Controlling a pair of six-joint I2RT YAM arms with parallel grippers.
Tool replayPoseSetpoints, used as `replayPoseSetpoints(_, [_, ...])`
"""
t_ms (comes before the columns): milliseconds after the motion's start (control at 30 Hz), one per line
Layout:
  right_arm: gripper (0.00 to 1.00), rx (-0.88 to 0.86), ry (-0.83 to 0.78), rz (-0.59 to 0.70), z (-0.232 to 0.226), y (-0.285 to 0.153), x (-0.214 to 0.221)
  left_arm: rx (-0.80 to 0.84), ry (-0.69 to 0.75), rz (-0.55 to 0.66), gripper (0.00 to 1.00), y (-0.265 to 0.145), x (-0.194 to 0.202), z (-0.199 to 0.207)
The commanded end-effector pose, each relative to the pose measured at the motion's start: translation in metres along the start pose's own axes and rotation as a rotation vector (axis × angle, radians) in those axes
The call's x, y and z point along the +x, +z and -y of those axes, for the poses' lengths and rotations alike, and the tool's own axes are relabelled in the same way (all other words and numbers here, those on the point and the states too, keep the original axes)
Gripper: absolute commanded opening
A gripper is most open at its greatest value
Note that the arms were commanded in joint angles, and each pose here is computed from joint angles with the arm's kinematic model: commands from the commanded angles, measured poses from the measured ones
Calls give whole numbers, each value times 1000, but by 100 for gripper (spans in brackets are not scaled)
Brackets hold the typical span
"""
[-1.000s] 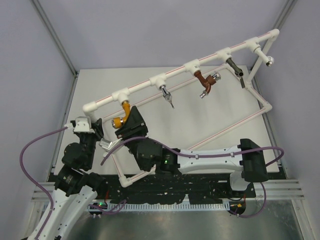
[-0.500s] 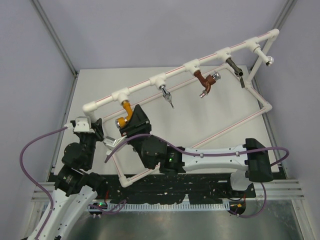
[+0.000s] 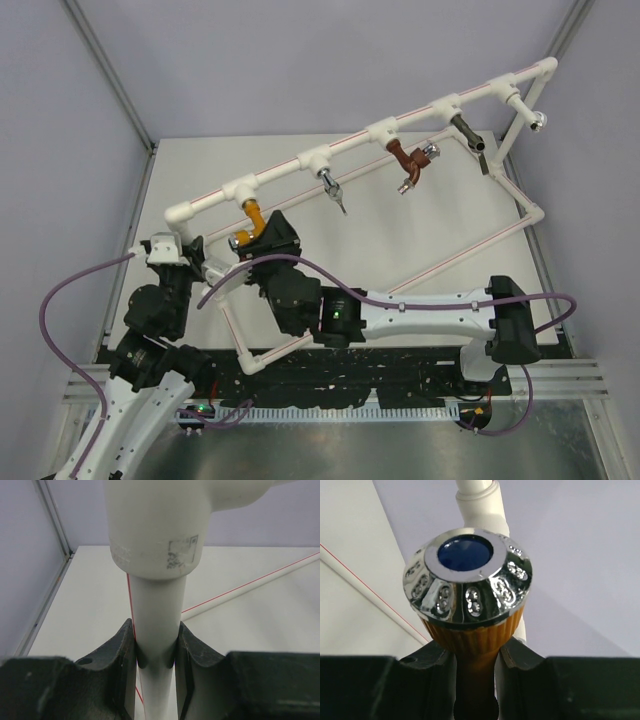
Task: Install the water faucets
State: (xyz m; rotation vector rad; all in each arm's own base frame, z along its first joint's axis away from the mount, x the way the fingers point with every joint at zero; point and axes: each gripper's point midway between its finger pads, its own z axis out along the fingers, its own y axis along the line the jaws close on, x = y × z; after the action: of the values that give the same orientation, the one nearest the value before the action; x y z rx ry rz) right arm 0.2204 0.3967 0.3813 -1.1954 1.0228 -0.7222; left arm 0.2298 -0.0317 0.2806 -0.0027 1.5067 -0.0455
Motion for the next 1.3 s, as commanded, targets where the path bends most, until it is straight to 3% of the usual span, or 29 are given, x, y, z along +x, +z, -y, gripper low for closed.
replayPoseSetpoints(0, [5,20,223,-98,4,23,23,105,-27,30,0,-6,-9,18])
replayPoseSetpoints(367, [5,-9,618,-105,-17,32,19,105,-27,24,0,-5,-8,19])
replayPoseSetpoints(1267, [5,-131,1268,-29,-36,40,-6,92,-32,49,0,-8,-11,15])
